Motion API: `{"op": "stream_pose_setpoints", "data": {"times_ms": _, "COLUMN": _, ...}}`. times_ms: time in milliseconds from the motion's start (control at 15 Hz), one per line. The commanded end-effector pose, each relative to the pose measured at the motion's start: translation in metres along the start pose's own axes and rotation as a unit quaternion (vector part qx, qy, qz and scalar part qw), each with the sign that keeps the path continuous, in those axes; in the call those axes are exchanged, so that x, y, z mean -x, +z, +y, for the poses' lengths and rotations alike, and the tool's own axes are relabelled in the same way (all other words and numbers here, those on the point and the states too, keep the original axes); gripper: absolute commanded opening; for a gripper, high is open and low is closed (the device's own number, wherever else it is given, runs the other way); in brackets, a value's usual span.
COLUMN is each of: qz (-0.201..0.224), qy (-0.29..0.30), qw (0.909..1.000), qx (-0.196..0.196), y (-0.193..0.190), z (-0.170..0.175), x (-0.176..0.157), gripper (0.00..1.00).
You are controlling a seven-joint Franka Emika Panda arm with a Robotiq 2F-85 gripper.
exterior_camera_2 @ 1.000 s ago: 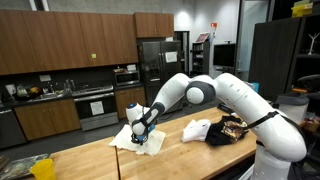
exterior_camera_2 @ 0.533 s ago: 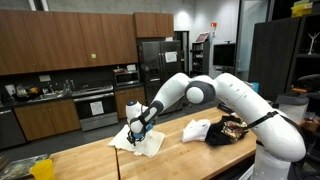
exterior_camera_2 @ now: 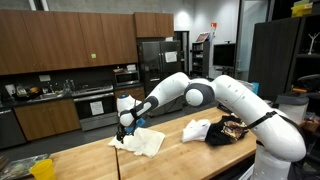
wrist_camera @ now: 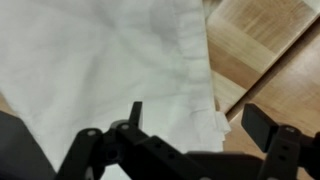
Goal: Pick up to unfold the tote bag
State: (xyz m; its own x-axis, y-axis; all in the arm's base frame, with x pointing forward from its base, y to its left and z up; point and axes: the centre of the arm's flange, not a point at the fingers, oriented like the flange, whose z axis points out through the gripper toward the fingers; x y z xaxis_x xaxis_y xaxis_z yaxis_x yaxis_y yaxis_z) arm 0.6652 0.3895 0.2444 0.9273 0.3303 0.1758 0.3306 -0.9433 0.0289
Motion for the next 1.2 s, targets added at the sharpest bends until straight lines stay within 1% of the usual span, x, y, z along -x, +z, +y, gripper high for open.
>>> {"op": "stream_pose_setpoints", "data": {"times_ms": 0, "qz": -0.059, "qy": -0.053, "qw": 0.9963, "qx": -0.033, "y": 0.027, "z": -0.024, "x": -0.039, "gripper": 1.00}}
{"op": "stream_pose_setpoints", "data": {"times_ms": 67, "qz": -0.075, "qy": -0.070, "qw": 0.9939, "qx": -0.039, "y": 0.036, "z": -0.027, "x": -0.042, "gripper": 1.00}}
{"op": "stream_pose_setpoints", "data": {"times_ms": 200, "qz": -0.100, "qy": -0.096, "qw": 0.9897, "qx": -0.038, "y": 0.051, "z": -0.031, "x": -0.043, "gripper": 1.00}}
{"op": "stream_pose_setpoints", "data": {"times_ms": 467, "qz": -0.122, "qy": -0.134, "qw": 0.9833, "qx": 0.018, "y": 0.068, "z": -0.033, "x": -0.041, "gripper": 1.00}}
{"op": "stream_pose_setpoints", "data": {"times_ms": 533, "qz": -0.121, "qy": -0.142, "qw": 0.9819, "qx": 0.030, "y": 0.070, "z": -0.034, "x": -0.040, "gripper": 0.75}}
{"op": "stream_pose_setpoints", "data": {"times_ms": 600, "qz": -0.119, "qy": -0.149, "qw": 0.9806, "qx": 0.045, "y": 0.070, "z": -0.034, "x": -0.040, "gripper": 0.74}}
{"op": "stream_pose_setpoints", "data": {"times_ms": 667, "qz": -0.116, "qy": -0.155, "qw": 0.9797, "qx": 0.052, "y": 0.070, "z": -0.035, "x": -0.040, "gripper": 0.70}}
{"op": "stream_pose_setpoints", "data": {"times_ms": 800, "qz": -0.110, "qy": -0.166, "qw": 0.9777, "qx": 0.066, "y": 0.069, "z": -0.038, "x": -0.042, "gripper": 0.54}}
{"op": "stream_pose_setpoints", "data": {"times_ms": 867, "qz": -0.107, "qy": -0.169, "qw": 0.9772, "qx": 0.070, "y": 0.068, "z": -0.039, "x": -0.042, "gripper": 0.45}}
{"op": "stream_pose_setpoints", "data": {"times_ms": 933, "qz": -0.105, "qy": -0.172, "qw": 0.9766, "qx": 0.074, "y": 0.068, "z": -0.040, "x": -0.042, "gripper": 0.38}}
{"op": "stream_pose_setpoints", "data": {"times_ms": 1000, "qz": -0.103, "qy": -0.173, "qw": 0.9766, "qx": 0.075, "y": 0.068, "z": -0.041, "x": -0.043, "gripper": 0.29}}
{"op": "stream_pose_setpoints", "data": {"times_ms": 1133, "qz": -0.099, "qy": -0.171, "qw": 0.9774, "qx": 0.075, "y": 0.067, "z": -0.041, "x": -0.043, "gripper": 0.15}}
